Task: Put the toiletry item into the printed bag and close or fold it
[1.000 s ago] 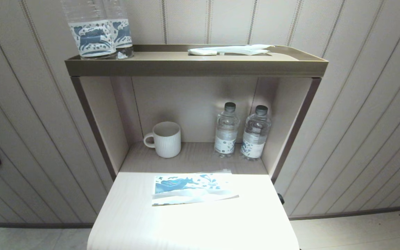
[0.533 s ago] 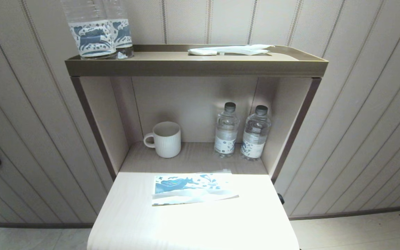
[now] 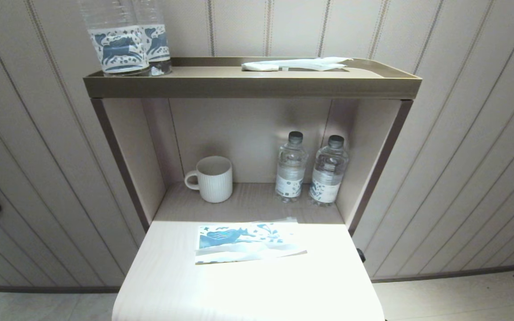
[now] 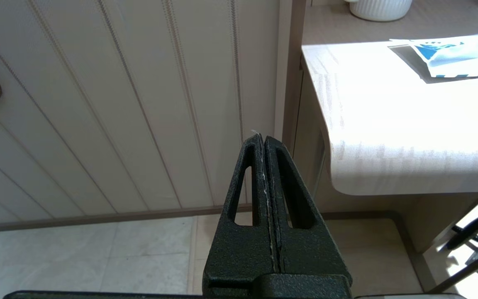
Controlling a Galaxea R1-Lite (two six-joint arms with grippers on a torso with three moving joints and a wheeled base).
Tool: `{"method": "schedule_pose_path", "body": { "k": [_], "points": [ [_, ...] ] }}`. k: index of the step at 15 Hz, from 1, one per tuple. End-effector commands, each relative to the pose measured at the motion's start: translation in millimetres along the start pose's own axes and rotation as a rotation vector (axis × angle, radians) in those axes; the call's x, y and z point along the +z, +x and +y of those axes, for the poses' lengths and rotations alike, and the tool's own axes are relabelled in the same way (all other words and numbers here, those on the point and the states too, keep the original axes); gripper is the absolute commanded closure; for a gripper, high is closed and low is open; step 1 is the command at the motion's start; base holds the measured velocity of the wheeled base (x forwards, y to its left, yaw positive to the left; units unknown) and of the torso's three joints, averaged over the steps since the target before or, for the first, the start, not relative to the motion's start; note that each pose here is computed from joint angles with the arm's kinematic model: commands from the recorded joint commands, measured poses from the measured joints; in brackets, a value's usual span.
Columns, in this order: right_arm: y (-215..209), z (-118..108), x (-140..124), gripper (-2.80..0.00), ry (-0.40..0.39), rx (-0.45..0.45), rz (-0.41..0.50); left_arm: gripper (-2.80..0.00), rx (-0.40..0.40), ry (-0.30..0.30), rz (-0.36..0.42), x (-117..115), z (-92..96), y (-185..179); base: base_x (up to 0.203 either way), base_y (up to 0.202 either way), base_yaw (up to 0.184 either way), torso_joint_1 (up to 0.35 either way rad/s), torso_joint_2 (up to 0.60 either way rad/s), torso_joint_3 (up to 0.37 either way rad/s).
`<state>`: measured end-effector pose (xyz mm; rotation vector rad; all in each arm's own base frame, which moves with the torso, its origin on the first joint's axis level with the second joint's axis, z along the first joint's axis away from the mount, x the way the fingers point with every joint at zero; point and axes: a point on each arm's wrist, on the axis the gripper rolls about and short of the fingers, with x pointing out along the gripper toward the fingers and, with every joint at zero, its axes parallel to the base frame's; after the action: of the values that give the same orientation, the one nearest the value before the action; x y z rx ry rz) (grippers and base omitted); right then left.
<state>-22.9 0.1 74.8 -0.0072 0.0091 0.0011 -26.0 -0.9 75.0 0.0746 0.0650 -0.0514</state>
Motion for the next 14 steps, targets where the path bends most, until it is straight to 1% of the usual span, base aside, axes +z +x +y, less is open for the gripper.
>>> {"method": "schedule_pose_path", "body": {
  "k": [1, 14],
  "points": [
    [0.0, 0.0, 0.0, 0.00, 0.000, 0.000, 0.000, 0.00, 0.000, 0.001, 0.002, 0.0, 0.0, 0.1, 0.000, 0.000, 0.000, 0.000, 0.00, 0.000],
    [0.0, 0.0, 0.0, 0.00, 0.000, 0.000, 0.000, 0.00, 0.000, 0.001, 0.002, 0.0, 0.0, 0.1, 0.000, 0.000, 0.000, 0.000, 0.00, 0.000]
  ]
}}
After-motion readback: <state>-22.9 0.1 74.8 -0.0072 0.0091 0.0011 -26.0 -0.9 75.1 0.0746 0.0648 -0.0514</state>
